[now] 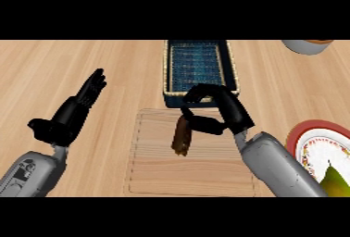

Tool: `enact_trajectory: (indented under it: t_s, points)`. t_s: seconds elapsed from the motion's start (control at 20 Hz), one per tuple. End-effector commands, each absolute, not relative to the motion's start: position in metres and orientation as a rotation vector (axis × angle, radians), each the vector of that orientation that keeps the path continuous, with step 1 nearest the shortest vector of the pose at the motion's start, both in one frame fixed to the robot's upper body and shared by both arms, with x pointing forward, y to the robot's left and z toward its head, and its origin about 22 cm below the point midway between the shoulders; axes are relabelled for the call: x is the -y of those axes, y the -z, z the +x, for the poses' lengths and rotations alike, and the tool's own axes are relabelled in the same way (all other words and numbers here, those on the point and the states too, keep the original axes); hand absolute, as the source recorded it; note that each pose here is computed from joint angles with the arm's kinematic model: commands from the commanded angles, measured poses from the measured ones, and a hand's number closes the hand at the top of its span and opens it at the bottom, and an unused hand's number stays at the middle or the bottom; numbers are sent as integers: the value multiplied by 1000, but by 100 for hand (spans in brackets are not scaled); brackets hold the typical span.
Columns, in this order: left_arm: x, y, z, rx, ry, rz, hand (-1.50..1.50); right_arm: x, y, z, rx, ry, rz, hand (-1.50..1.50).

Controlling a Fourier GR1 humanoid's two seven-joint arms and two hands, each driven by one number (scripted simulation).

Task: Pick the sweet potato from the cutting board and place it in the basket

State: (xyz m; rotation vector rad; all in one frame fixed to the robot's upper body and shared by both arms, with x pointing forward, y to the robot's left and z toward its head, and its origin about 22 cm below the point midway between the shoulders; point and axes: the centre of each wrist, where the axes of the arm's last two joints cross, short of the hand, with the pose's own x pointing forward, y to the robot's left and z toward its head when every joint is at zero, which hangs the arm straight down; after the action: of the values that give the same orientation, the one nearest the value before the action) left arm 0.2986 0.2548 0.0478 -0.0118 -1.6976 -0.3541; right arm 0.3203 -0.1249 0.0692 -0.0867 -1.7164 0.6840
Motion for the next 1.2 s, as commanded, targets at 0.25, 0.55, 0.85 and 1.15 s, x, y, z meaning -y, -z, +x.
enact_trajectory:
  t_s: [0.25, 0.55, 0.85, 1.15]
  points:
    - [-258, -56, 297, 1674, 414, 18, 0, 6, -29, 293, 1607, -918, -604, -150]
    - [-257, -43, 294, 1648, 408, 29, 0, -22, -71, 325, 1474, -1049, -1112, -150]
    - [-257, -55, 296, 1674, 431, 2, 0, -48, -124, 333, 1023, -1258, -1323, -150]
    - [-238, -59, 300, 1699, 429, -6, 0, -57, -167, 334, 755, -1358, -1157, -150]
